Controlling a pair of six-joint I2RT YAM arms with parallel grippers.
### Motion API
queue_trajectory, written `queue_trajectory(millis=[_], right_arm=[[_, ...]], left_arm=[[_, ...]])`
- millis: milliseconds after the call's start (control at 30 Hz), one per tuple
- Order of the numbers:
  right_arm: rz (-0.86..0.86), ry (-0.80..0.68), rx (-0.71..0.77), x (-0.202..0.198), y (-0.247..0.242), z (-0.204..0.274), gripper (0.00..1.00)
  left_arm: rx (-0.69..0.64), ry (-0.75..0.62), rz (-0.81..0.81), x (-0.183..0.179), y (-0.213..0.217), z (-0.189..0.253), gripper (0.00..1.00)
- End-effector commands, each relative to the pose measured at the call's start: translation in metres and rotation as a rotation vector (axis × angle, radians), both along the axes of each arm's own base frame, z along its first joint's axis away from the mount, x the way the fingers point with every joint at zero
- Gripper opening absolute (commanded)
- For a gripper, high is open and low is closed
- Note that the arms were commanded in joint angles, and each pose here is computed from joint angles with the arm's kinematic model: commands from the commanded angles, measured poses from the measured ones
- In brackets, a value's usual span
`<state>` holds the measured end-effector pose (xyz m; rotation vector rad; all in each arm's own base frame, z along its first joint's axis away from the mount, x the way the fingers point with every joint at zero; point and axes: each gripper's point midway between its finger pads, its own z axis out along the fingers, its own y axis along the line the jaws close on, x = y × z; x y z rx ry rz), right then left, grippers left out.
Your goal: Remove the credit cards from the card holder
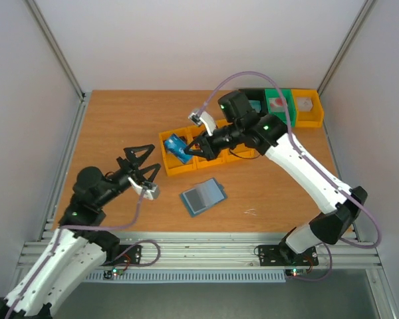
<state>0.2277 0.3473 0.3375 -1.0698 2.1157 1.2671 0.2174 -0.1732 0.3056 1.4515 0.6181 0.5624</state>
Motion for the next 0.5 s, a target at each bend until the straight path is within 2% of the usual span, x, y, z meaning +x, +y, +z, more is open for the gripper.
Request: queue_trajectory(millis=[0,33,133,200,333,467], right_arm=[[0.136,-0.292,-0.297,-0.041,-0.049,-0.019,0.01],[0.172,-0.359,-0.342,-0.047,-0.052,-0.024,0.01],[0.296,-0.556,-0.474,-0.062,-0.055,-0.033,0.01],[0.356,-0.635,-0.510,-0.071,-0.052,-0.033,0.01],[0.427,-0.730,-0.511,-0.084,-0.039,-0.028,0.01],[0.430,-0.750,-0.509,-0.084,-0.027,-0.020,0.01]], left_arm=[[-0.219,0.849,-0.092,-0.051,-0.009,-0.029,0.88],[-0.288,1.003,-0.119,-0.060,-0.015,-0.026,0.87],[-0.483,1.266,-0.212,-0.073,-0.030,-0.005,0.79],[-0.564,1.364,-0.260,-0.077,-0.036,0.007,0.77],[-0.539,1.449,-0.360,-0.095,-0.041,0.015,0.66],[-0.529,1.485,-0.364,-0.097,-0.043,0.013,0.52]])
